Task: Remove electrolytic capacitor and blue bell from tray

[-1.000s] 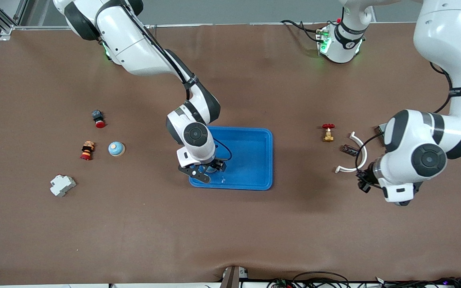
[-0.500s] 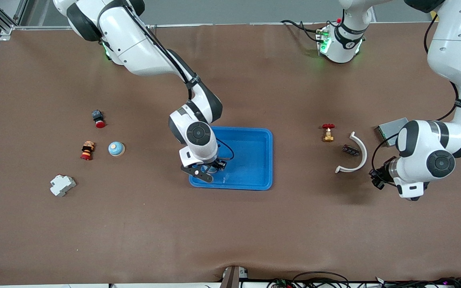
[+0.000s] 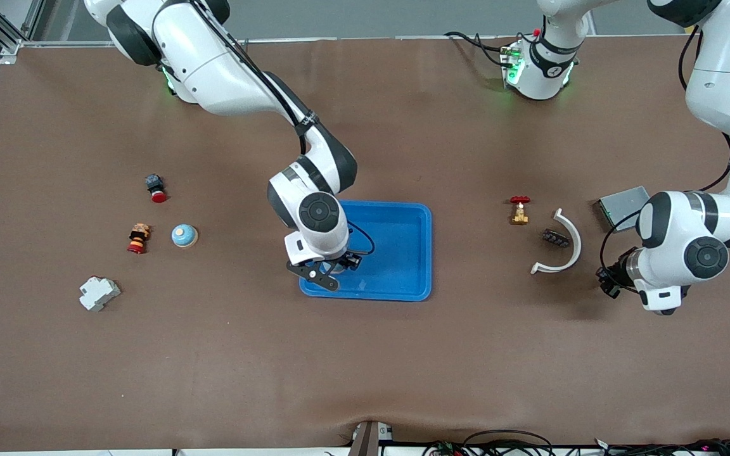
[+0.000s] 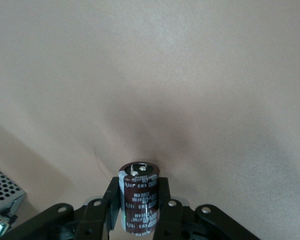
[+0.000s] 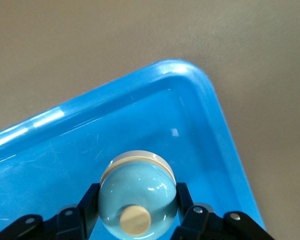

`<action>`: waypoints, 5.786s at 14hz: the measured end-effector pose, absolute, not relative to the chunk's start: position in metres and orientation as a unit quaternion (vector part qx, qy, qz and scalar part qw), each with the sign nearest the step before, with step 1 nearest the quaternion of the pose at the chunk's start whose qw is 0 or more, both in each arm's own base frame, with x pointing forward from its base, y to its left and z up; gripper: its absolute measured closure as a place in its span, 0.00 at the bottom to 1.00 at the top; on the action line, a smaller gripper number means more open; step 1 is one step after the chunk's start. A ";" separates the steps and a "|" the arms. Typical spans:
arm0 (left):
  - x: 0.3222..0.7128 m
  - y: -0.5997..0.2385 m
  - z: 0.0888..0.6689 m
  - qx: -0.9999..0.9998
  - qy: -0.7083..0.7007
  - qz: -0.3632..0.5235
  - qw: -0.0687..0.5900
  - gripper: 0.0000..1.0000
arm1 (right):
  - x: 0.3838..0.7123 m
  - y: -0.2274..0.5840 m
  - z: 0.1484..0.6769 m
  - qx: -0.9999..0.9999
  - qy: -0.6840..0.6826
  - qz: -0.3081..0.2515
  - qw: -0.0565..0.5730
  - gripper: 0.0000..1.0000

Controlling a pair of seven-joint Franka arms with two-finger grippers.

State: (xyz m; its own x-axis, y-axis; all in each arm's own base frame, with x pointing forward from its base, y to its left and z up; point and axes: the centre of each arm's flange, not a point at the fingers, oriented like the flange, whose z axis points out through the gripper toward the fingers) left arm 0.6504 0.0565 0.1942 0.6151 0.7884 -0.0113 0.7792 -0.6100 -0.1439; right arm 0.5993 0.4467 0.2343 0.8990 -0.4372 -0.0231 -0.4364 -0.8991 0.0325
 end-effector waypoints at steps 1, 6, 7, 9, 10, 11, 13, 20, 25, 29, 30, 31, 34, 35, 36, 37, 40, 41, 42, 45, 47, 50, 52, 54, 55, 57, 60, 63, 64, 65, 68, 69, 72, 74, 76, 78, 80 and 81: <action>0.651 0.052 0.192 -0.896 -0.438 0.037 0.062 0.66 | 0.603 0.445 0.242 0.976 -0.215 -0.016 0.015 0.34; 0.654 0.043 0.193 -0.894 -0.443 0.033 0.058 0.42 | 0.637 0.384 0.270 0.988 -0.148 -0.032 0.030 0.34; 0.655 0.043 0.195 -0.894 -0.443 0.031 0.057 0.33 | 0.644 0.369 0.274 0.989 -0.137 -0.036 0.031 0.34; 0.659 0.040 0.201 -0.892 -0.449 0.025 0.052 0.13 | 0.653 0.341 0.278 0.992 -0.116 -0.041 0.032 0.34; 0.663 0.035 0.207 -0.891 -0.451 0.021 0.047 0.02 | 0.656 0.326 0.278 0.993 -0.104 -0.044 0.032 0.34; 0.666 0.028 0.215 -0.891 -0.451 0.016 0.042 0.00 | 0.658 0.310 0.277 0.994 -0.092 -0.044 0.031 0.34; 0.672 0.013 0.234 -0.895 -0.444 0.005 0.032 0.00 | 0.660 0.274 0.272 0.997 -0.066 -0.039 0.024 0.34; 0.682 -0.028 0.333 -0.912 -0.409 -0.034 0.019 0.00 | 0.655 0.130 0.254 0.999 0.022 -0.037 0.012 0.34; 0.685 -0.056 0.396 -0.927 -0.373 -0.022 0.028 0.00 | 0.647 0.053 0.225 0.997 0.069 -0.022 0.005 0.34; 0.678 -0.044 0.455 -0.953 -0.299 -0.039 0.043 0.00 | 0.644 0.020 0.216 0.996 0.090 -0.019 0.003 0.34; 0.675 -0.043 0.467 -0.955 -0.290 -0.044 0.046 0.00 | 0.643 0.017 0.215 0.996 0.091 -0.016 0.003 0.34; 0.672 -0.044 0.477 -0.956 -0.284 -0.048 0.049 0.00 | 0.642 0.016 0.213 0.996 0.093 -0.012 0.003 0.34; 0.662 -0.050 0.496 -0.960 -0.270 -0.045 0.059 0.00 | 0.637 0.018 0.205 0.995 0.097 -0.001 0.002 0.34; 0.658 -0.051 0.501 -0.962 -0.262 -0.042 0.063 0.00 | 0.636 0.018 0.203 0.995 0.099 0.000 0.002 0.34; 0.655 -0.050 0.507 -0.964 -0.253 -0.040 0.065 0.00 | 0.636 0.016 0.203 0.995 0.103 0.001 0.002 0.34; 0.652 -0.050 0.513 -0.967 -0.244 -0.039 0.064 0.00 | 0.636 0.014 0.203 0.995 0.104 0.002 0.003 0.34; 0.644 -0.041 0.537 -0.975 -0.207 -0.048 0.064 0.00 | 0.636 0.007 0.202 0.994 0.105 0.005 0.003 0.34; 0.641 -0.035 0.545 -0.977 -0.197 -0.053 0.066 0.00 | 0.636 0.006 0.201 0.994 0.105 0.006 0.003 0.34; 0.639 -0.029 0.555 -0.978 -0.190 -0.059 0.068 0.00 | 0.635 0.006 0.199 0.994 0.105 0.006 0.003 0.34; 0.629 -0.023 0.578 -0.981 -0.166 -0.067 0.076 0.00 | 0.633 0.007 0.195 0.994 0.106 0.005 0.002 0.34; 0.622 -0.026 0.591 -0.982 -0.158 -0.071 0.080 0.00 | 0.633 0.007 0.192 0.994 0.106 0.005 0.002 0.34; 0.617 -0.030 0.597 -0.983 -0.145 -0.069 0.084 0.00 | 0.632 0.005 0.187 0.995 0.104 0.008 0.002 0.34; 0.611 -0.032 0.607 -0.986 -0.126 -0.073 0.086 0.00 | 0.632 0.001 0.184 0.995 0.102 0.008 0.002 0.34; 0.601 -0.032 0.622 -0.989 -0.104 -0.068 0.073 0.00 | 0.632 0.000 0.182 0.995 0.101 0.007 0.002 0.34; 0.595 -0.027 0.628 -0.991 -0.097 -0.063 0.060 0.00 | 0.631 0.000 0.181 0.995 0.102 0.007 0.002 0.34; 0.583 -0.015 0.636 -0.994 -0.088 -0.053 0.036 0.00 | 0.631 0.000 0.180 0.995 0.102 0.006 0.002 0.34; 0.564 -0.012 0.644 -0.995 -0.084 -0.052 0.034 0.00 | 0.631 0.000 0.180 0.995 0.101 0.006 0.002 0.34; 0.545 -0.011 0.649 -0.995 -0.080 -0.045 0.037 0.00 | 0.631 0.000 0.180 0.995 0.099 0.007 0.000 0.34; 0.541 -0.008 0.650 -0.995 -0.080 -0.040 0.037 0.00 | 0.631 0.000 0.180 0.995 0.099 0.007 0.000 0.34; 0.539 -0.006 0.651 -0.995 -0.079 -0.038 0.037 0.00 | 0.631 0.000 0.180 0.995 0.098 0.007 0.000 0.34; 0.537 0.004 0.652 -0.997 -0.064 -0.035 0.034 0.00 | 0.631 0.000 0.180 0.995 0.098 0.007 -0.001 0.34; 0.537 0.008 0.652 -0.997 -0.060 -0.035 0.034 0.00 | 0.631 0.000 0.180 0.995 0.098 0.007 -0.001 0.34; 0.536 0.014 0.657 -0.997 -0.058 -0.039 0.034 0.00 | 0.631 0.000 0.180 0.996 0.094 0.008 -0.004 0.34; 0.536 0.011 0.666 -0.997 -0.056 -0.049 0.034 0.00 | 0.631 0.001 0.180 0.996 0.093 0.008 -0.005 0.34; 0.536 0.008 0.668 -0.997 -0.053 -0.052 0.033 0.00 | 0.632 0.001 0.180 0.996 0.093 0.008 -0.005 0.34; 0.538 0.003 0.664 -0.997 -0.048 -0.048 0.033 0.00 | 0.631 0.001 0.178 0.996 0.091 0.007 -0.007 0.27; 0.542 -0.011 0.657 -0.998 -0.036 -0.042 0.031 0.00 | 0.630 0.003 0.173 0.996 0.091 0.007 -0.009 0.08; 0.544 -0.019 0.655 -0.998 -0.029 -0.040 0.031 0.00 | 0.630 0.004 0.172 0.996 0.091 0.007 -0.010 0.01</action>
State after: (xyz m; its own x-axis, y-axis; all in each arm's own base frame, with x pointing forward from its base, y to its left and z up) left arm 0.5437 -0.0190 0.6548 0.9952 0.0558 0.0808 0.0607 -0.9964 -0.0597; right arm 0.6303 0.0037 0.1722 0.9835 0.1805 0.0154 0.1807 -0.9834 -0.0184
